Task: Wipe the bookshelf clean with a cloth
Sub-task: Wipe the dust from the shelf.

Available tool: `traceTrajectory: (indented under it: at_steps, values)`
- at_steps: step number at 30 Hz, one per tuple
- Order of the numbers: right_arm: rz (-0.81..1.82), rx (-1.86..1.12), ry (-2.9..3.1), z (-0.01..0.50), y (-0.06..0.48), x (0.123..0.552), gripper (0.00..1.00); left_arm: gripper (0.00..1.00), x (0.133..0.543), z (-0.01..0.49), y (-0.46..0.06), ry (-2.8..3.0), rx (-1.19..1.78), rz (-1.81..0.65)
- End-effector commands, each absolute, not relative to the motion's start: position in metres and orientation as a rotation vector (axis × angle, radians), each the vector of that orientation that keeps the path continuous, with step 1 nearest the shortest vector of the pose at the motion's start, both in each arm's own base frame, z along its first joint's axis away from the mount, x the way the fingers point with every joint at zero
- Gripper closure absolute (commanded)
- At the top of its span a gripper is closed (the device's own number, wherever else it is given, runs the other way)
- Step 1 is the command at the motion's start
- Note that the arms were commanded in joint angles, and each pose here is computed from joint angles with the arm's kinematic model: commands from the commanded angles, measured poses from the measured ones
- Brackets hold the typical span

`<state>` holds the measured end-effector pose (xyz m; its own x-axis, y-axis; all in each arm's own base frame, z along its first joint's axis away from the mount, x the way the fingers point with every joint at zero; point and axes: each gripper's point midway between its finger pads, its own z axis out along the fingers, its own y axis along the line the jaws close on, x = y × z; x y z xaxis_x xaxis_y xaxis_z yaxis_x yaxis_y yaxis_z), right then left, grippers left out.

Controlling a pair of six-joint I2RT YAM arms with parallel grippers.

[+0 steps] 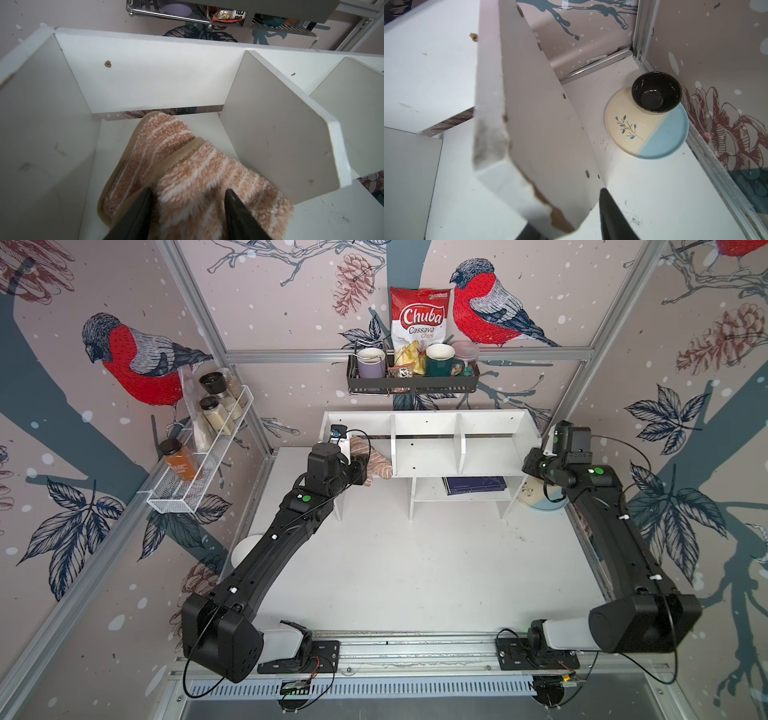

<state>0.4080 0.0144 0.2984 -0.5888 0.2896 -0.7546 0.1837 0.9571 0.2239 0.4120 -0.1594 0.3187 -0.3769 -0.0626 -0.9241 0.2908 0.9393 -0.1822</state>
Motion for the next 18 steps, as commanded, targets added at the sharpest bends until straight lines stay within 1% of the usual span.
traceTrajectory:
  at_steps: [1,2,4,5,6,7,8,9,16,18]
  values:
    - [0.150,0.301,2.187,0.303,0.016,0.412,0.80,0.52,0.414,0.314,-0.174,1.940,0.176,-0.460]
    - [0.147,0.302,2.190,0.302,0.015,0.411,0.84,0.57,0.416,0.310,-0.177,1.952,0.181,-0.474]
    - [0.153,0.302,2.191,0.301,0.016,0.411,0.89,0.80,0.419,0.310,-0.180,1.958,0.176,-0.492]
    - [0.161,0.298,2.189,0.301,0.017,0.411,0.92,0.90,0.421,0.313,-0.180,1.949,0.165,-0.493]
    - [0.168,0.296,2.191,0.300,0.018,0.411,0.94,0.96,0.425,0.317,-0.179,1.937,0.151,-0.485]
    - [0.171,0.296,2.191,0.300,0.018,0.411,0.97,1.00,0.429,0.321,-0.176,1.928,0.134,-0.469]
    - [0.175,0.298,2.188,0.301,0.018,0.411,0.99,1.00,0.433,0.326,-0.175,1.917,0.121,-0.452]
    - [0.178,0.295,2.189,0.300,0.019,0.412,1.00,1.00,0.439,0.330,-0.173,1.911,0.108,-0.429]
    - [0.215,0.264,2.202,0.295,0.026,0.414,1.00,1.00,0.482,0.364,-0.152,1.854,-0.012,-0.235]
    - [0.218,0.261,2.202,0.295,0.026,0.414,1.00,1.00,0.489,0.372,-0.150,1.829,-0.034,-0.227]
